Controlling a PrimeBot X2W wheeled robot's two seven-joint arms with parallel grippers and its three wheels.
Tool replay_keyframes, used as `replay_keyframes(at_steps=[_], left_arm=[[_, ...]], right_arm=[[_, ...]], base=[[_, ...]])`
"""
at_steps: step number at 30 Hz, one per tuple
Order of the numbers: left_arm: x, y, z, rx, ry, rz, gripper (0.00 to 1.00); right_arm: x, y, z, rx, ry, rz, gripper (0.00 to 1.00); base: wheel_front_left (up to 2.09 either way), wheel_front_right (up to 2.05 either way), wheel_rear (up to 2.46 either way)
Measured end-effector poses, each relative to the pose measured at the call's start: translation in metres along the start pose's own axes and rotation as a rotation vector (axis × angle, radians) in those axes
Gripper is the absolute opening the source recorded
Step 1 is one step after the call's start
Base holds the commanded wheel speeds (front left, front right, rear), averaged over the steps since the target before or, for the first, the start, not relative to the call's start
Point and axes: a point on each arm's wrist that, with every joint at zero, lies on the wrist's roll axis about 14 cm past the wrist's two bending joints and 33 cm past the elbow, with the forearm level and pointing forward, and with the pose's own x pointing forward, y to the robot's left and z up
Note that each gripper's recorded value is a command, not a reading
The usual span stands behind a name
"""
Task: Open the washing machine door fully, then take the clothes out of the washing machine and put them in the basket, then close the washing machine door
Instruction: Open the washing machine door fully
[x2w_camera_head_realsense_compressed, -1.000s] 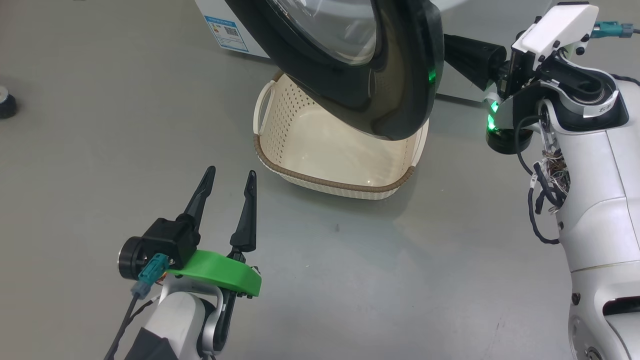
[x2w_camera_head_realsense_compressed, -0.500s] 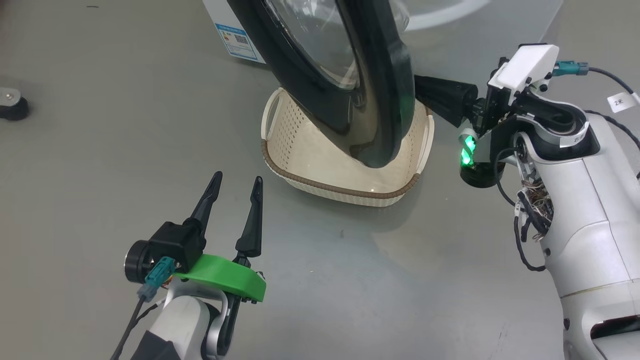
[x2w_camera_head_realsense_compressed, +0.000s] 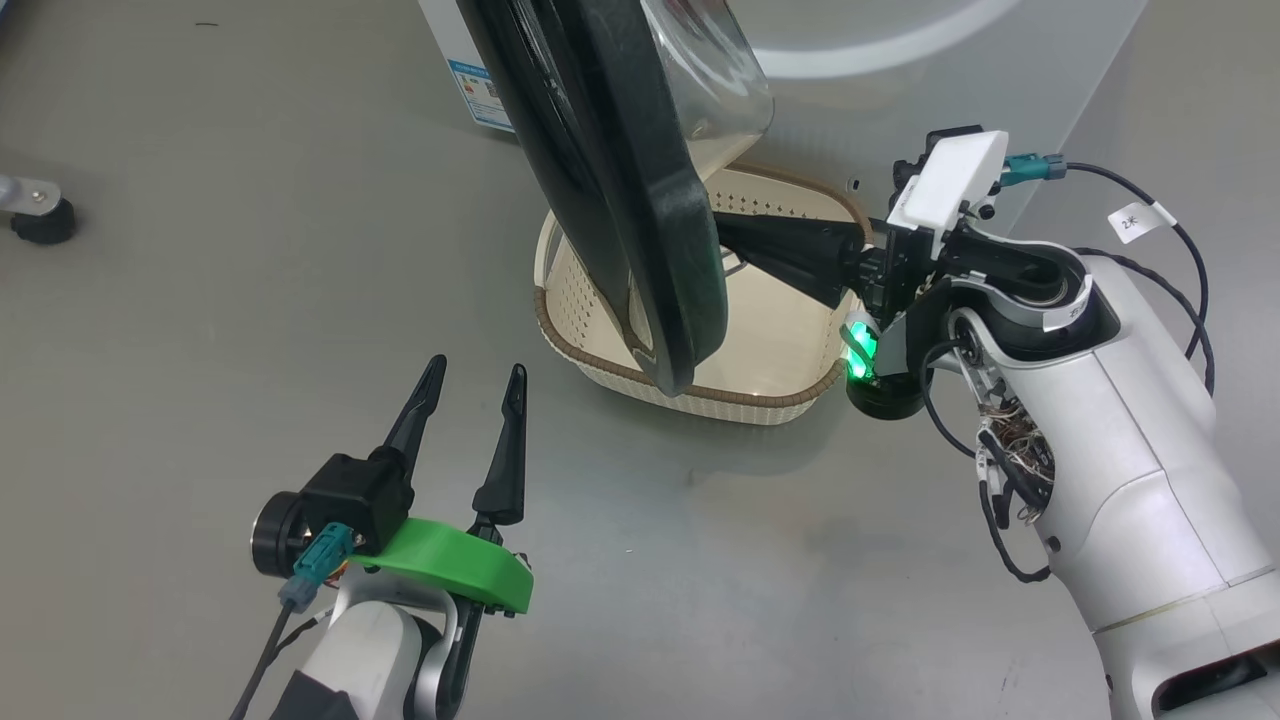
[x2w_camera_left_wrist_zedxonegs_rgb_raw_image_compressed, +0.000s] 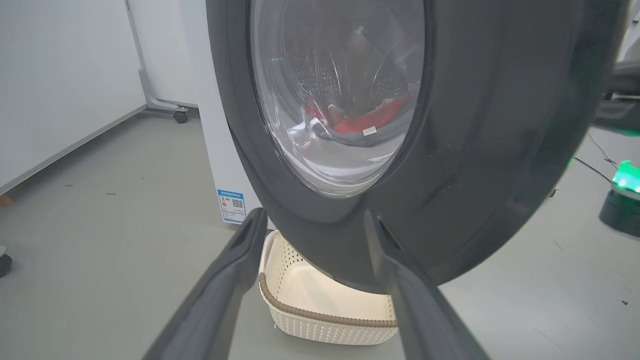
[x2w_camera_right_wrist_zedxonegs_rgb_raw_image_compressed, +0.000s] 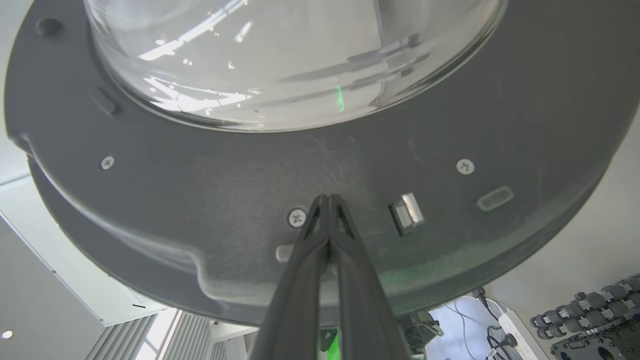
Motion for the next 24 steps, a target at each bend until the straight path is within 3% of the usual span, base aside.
replay_keyframes(at_steps=[15,24], left_arm=[[-0.004,0.005,-0.001,0.001,0.004,0.018,1.00],[-0.001,0.008,0.001,-0.003,-0.003,0.029,1.00]], right_arm=[[0.022,-0.001,-0.037,0.003,0.105,0.008,0.00],[0.022,-0.008,-0.032,-0.014,0.048,-0.020,0.00]], base=[[0.00,0.00,0.00],[0.00,0.00,0.00]])
